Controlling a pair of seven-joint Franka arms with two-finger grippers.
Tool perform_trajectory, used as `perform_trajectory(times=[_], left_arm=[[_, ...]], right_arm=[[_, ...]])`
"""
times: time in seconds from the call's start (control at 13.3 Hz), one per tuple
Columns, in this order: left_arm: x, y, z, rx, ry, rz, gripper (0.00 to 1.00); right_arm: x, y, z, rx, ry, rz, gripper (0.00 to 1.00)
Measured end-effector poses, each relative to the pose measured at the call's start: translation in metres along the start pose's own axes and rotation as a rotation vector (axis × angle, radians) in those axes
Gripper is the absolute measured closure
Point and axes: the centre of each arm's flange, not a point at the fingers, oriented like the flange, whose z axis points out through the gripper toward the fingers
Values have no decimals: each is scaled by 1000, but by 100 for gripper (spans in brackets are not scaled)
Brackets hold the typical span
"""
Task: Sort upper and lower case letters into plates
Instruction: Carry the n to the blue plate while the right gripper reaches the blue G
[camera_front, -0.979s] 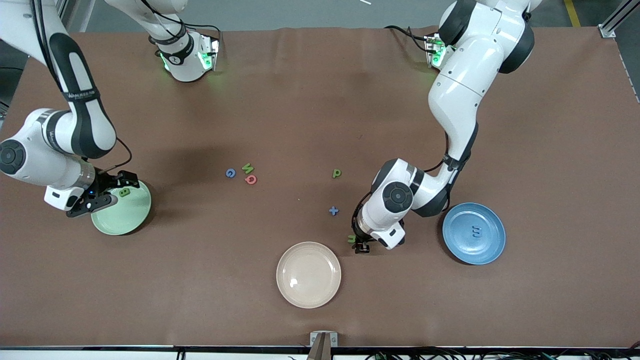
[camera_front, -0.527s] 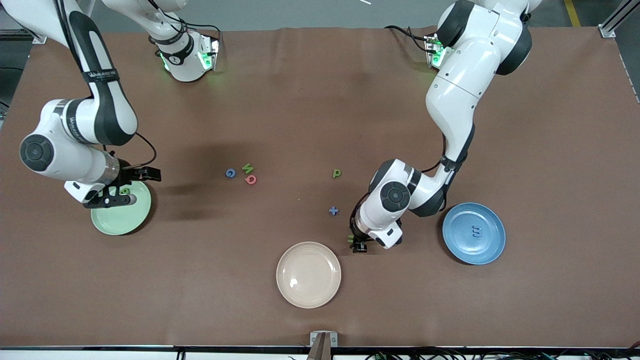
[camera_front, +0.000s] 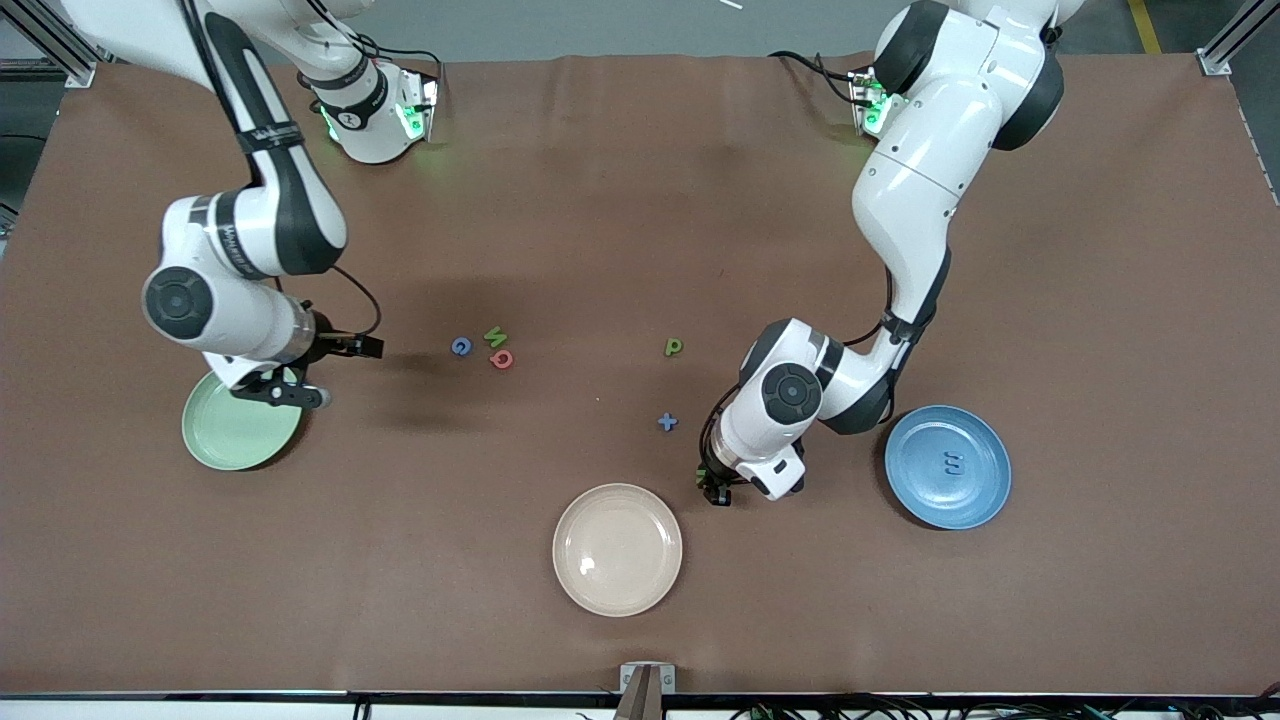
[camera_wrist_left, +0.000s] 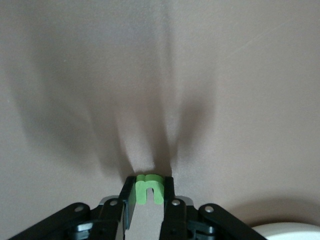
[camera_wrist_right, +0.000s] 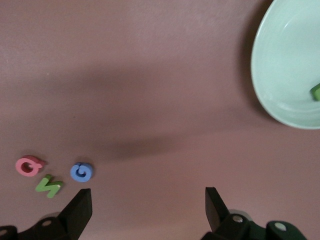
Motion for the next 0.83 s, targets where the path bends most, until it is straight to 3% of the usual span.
perform_trajectory(times=[0.15,0.3,0.6,0.83], left_arm=[[22,16,-13,-8,13,5,74],[68,43,-56,23,41,26,74],[175,54,-144,228,87,206,74],[252,30,-146,293,53,364,74]], right_arm=[[-14,-26,10,-14,0,59,0],[-31,-53,29,-14,31,106,0],[-60,-76,75,13,106,159,0],[-68,-92,83,42,150,210,0]])
